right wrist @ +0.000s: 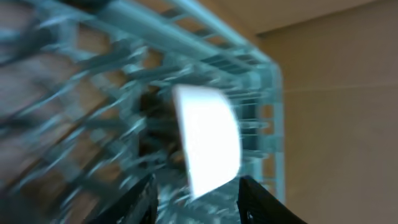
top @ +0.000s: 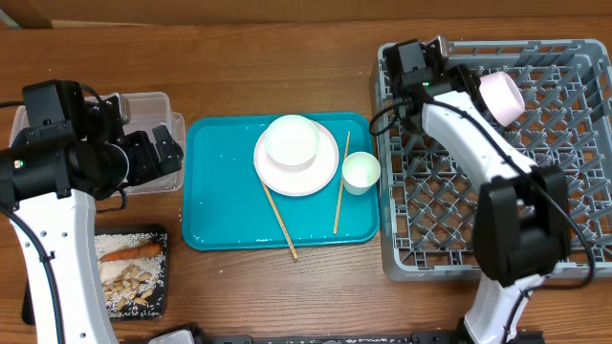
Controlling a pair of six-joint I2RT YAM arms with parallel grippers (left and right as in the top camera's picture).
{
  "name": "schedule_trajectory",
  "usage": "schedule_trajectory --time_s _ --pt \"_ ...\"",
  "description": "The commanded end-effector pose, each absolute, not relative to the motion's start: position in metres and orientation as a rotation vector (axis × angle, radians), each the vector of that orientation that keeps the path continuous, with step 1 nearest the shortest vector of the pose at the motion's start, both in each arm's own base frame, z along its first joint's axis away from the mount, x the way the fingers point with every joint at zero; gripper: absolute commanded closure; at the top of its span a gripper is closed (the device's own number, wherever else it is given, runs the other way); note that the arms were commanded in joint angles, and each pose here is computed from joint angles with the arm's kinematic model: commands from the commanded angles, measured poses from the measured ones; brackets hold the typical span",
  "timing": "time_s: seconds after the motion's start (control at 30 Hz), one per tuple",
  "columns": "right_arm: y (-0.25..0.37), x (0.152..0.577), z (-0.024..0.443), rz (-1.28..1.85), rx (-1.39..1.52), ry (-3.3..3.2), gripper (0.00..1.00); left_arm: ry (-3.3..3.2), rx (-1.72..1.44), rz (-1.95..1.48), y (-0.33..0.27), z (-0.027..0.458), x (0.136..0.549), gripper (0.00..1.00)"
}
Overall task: Sort waste into correct bins and load items into the dishwasher
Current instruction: 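Move the right gripper to the teal tray and grasp a wooden chopstick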
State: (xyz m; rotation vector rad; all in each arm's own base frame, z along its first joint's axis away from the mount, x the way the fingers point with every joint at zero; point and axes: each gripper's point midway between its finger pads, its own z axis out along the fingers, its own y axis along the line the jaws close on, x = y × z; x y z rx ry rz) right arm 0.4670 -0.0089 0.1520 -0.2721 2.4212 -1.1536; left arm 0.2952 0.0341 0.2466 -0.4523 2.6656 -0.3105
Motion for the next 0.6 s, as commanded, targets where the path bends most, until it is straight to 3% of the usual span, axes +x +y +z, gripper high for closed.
schedule_trajectory --time_s 0.0,0.13,0.27,0.37,0.57 --pt "0.041 0.458 0.197 -0.594 -0.281 2.427 0.54 2.649 -0.434 -0.293 0.037 0.253 0.297 0.00" --pt "0.104 0.425 0.230 -0.034 -0.389 2.424 0.44 2.649 -0.434 -0.293 0.037 0.253 0.297 0.00" --pt "0.170 0.368 0.265 0.595 -0.358 2.442 0.43 2.649 -0.434 -0.293 0.037 0.253 0.297 0.00" --pt "0.202 0.337 0.271 0.860 -0.316 2.504 0.44 2.649 -0.434 -0.293 0.037 0.253 0.297 0.00" --pt "0.246 0.306 0.245 0.785 -0.355 2.634 0.43 2.649 -0.434 -0.293 0.037 0.253 0.297 0.00"
